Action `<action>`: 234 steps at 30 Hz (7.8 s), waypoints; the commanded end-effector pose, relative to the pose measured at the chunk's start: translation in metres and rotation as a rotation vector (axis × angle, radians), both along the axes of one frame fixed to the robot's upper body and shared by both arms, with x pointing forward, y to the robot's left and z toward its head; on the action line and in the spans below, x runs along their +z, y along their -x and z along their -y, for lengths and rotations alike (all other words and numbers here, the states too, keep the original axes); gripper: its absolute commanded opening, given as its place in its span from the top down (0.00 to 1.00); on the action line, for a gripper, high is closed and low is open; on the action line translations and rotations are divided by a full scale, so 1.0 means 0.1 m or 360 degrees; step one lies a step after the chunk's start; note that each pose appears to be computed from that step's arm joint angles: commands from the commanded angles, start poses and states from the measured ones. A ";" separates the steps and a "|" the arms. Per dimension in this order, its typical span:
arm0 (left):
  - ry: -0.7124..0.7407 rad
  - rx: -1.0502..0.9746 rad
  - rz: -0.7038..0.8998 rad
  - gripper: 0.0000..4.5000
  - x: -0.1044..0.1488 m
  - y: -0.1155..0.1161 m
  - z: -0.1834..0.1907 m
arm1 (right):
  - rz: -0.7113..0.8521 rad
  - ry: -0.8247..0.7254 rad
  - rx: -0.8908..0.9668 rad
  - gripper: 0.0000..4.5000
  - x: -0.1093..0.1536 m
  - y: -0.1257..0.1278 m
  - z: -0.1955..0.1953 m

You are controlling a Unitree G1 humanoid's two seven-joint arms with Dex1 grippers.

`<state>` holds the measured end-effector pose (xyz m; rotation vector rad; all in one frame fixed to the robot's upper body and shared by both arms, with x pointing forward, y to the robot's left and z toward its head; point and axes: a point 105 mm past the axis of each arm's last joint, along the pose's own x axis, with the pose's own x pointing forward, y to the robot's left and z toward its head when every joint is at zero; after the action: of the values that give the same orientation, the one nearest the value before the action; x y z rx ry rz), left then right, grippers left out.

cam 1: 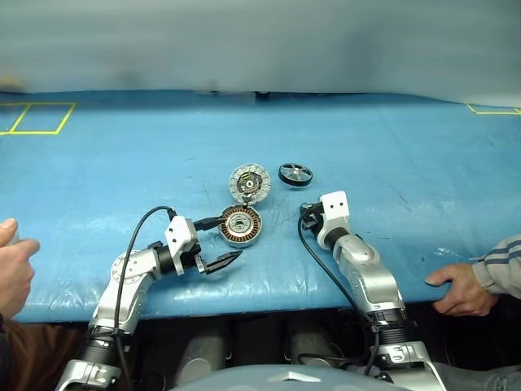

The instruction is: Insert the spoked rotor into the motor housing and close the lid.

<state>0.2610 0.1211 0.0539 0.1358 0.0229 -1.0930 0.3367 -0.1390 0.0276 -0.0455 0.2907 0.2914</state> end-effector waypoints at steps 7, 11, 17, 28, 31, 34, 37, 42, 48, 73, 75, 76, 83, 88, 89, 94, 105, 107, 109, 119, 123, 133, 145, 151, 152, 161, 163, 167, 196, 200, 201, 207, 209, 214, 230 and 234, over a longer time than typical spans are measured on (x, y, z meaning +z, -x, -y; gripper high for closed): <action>0.0040 0.0052 0.0140 0.00 0.10 0.03 -0.06 | 0.0146 -0.0076 0.0230 0.84 0.22 0.19 -0.15; 0.0095 0.0081 0.0112 0.00 0.09 0.03 -0.06 | 0.0246 -0.0116 0.0473 0.84 0.44 0.31 -0.39; 0.0132 0.0165 0.0149 0.00 0.09 0.00 -0.12 | 0.0316 -0.0105 0.0773 0.84 0.63 0.42 -0.78; 0.0089 0.0289 0.0181 0.00 0.09 -0.06 -0.25 | 0.0217 -0.0065 0.0965 0.84 0.49 0.41 -1.13; 0.0100 0.0286 0.0165 0.00 0.08 -0.05 -0.25 | 0.0196 -0.0060 0.1002 0.84 0.46 0.44 -1.17; 0.0101 0.0277 0.0158 0.00 0.07 -0.05 -0.22 | 0.0160 -0.0048 0.1057 0.84 0.39 0.49 -1.23; 0.0100 0.0269 0.0154 0.00 0.06 -0.05 -0.21 | 0.0156 -0.0045 0.1061 0.84 0.38 0.49 -1.24; 0.0103 0.0255 0.0141 0.00 0.04 -0.04 -0.19 | 0.0159 -0.0051 0.1075 0.84 0.38 0.48 -1.27; 0.0090 0.0250 0.0145 0.00 0.04 -0.04 -0.18 | 0.0166 -0.0046 0.1077 0.84 0.38 0.45 -1.28; 0.0065 0.0250 0.0128 0.00 -0.02 -0.03 -0.19 | 0.0192 -0.0037 0.1115 0.55 0.39 0.48 -1.31; 0.0064 0.0251 0.0125 0.00 -0.02 -0.03 -0.19 | 0.0203 -0.0052 0.1110 0.55 0.41 0.47 -1.31; 0.0064 0.0251 0.0123 0.00 -0.03 -0.03 -0.19 | 0.0210 -0.0063 0.1104 0.55 0.42 0.47 -1.31; 0.0054 0.0254 0.0109 0.00 -0.07 -0.02 -0.20 | 0.0219 -0.0128 0.1064 0.68 0.47 0.40 -1.31; 0.0048 0.0256 0.0102 0.00 -0.09 -0.01 -0.20 | 0.0199 -0.0103 0.1041 0.96 0.45 0.34 -1.32; 0.0047 0.0256 0.0101 0.00 -0.09 -0.01 -0.20 | 0.0194 -0.0095 0.1041 1.00 0.44 0.34 -1.33; 0.0045 0.0264 0.0102 0.00 -0.10 -0.02 -0.21 | 0.0173 -0.0027 0.1092 1.00 0.41 0.34 -1.38; 0.0036 0.0278 0.0101 0.00 -0.12 -0.01 -0.23 | 0.0136 0.0222 0.1137 1.00 0.27 0.39 -1.34; 0.0035 0.0277 0.0100 0.00 -0.12 -0.01 -0.23 | 0.0150 0.0209 0.1133 1.00 0.30 0.40 -1.33; 0.0034 0.0277 0.0100 0.00 -0.12 -0.01 -0.23 | 0.0158 0.0207 0.1143 1.00 0.32 0.42 -1.33; 0.0033 0.0272 0.0100 0.00 -0.12 -0.03 -0.23 | 0.0153 0.0251 0.1194 1.00 0.26 0.48 -1.32; 0.0034 0.0274 0.0094 0.00 -0.13 -0.02 -0.24 | 0.0225 0.0203 0.1177 1.00 0.38 0.46 -1.34; 0.0041 0.0270 0.0090 0.00 -0.13 -0.02 -0.23 | 0.0355 0.0157 0.1193 1.00 0.62 0.42 -1.41; 0.0039 0.0283 0.0090 0.00 -0.14 -0.02 -0.23 | 0.0205 0.0260 0.1239 1.00 0.36 0.43 -1.40; 0.0038 0.0282 0.0089 0.00 -0.14 -0.01 -0.23 | 0.0123 0.0380 0.1195 1.00 0.19 0.41 -1.31; 0.0039 0.0282 0.0088 0.00 -0.14 -0.01 -0.23 | 0.0114 0.0383 0.1196 1.00 0.18 0.41 -1.31; 0.0041 0.0275 0.0085 0.00 -0.14 -0.01 -0.23 | 0.0222 0.0149 0.1181 1.00 0.44 0.45 -1.35; 0.0041 0.0274 0.0086 0.00 -0.14 -0.01 -0.23 | 0.0246 0.0129 0.1177 1.00 0.50 0.46 -1.33; 0.0045 0.0272 0.0086 0.00 -0.13 -0.01 -0.23 | 0.0268 0.0145 0.1149 1.00 0.55 0.42 -1.28; 0.0112 0.0237 0.0062 0.00 -0.04 0.04 -0.24 | 0.0350 0.0311 0.0400 0.58 0.93 -0.48 -0.08; 0.0113 0.0246 0.0063 0.00 -0.05 0.05 -0.24 | 0.0300 0.0259 0.0380 0.58 0.88 -0.57 -0.05; 0.0112 0.0252 0.0065 0.00 -0.06 0.05 -0.24 | 0.0288 0.0256 0.0375 0.58 0.86 -0.58 -0.05; 0.0104 0.0270 0.0071 0.00 -0.07 0.06 -0.24 | 0.0274 0.0237 0.0366 0.58 0.81 -0.60 -0.05; 0.0102 0.0271 0.0071 0.00 -0.07 0.06 -0.24 | 0.0276 0.0233 0.0363 0.58 0.81 -0.60 -0.05; 0.0098 0.0267 0.0074 0.00 -0.08 0.05 -0.24 | 0.0281 0.0225 0.0352 0.58 0.81 -0.59 -0.04; 0.0085 0.0252 0.0076 0.00 -0.09 0.05 -0.23 | 0.0319 0.0173 0.0378 0.58 0.90 -0.37 -0.03; 0.0085 0.0249 0.0074 0.00 -0.10 0.05 -0.23 | 0.0306 0.0190 0.0483 0.58 0.94 -0.19 -0.03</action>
<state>0.2557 0.1467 0.0384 0.0953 -0.0040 -0.9235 0.3633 -0.1350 0.1024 -0.2243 0.1601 0.5340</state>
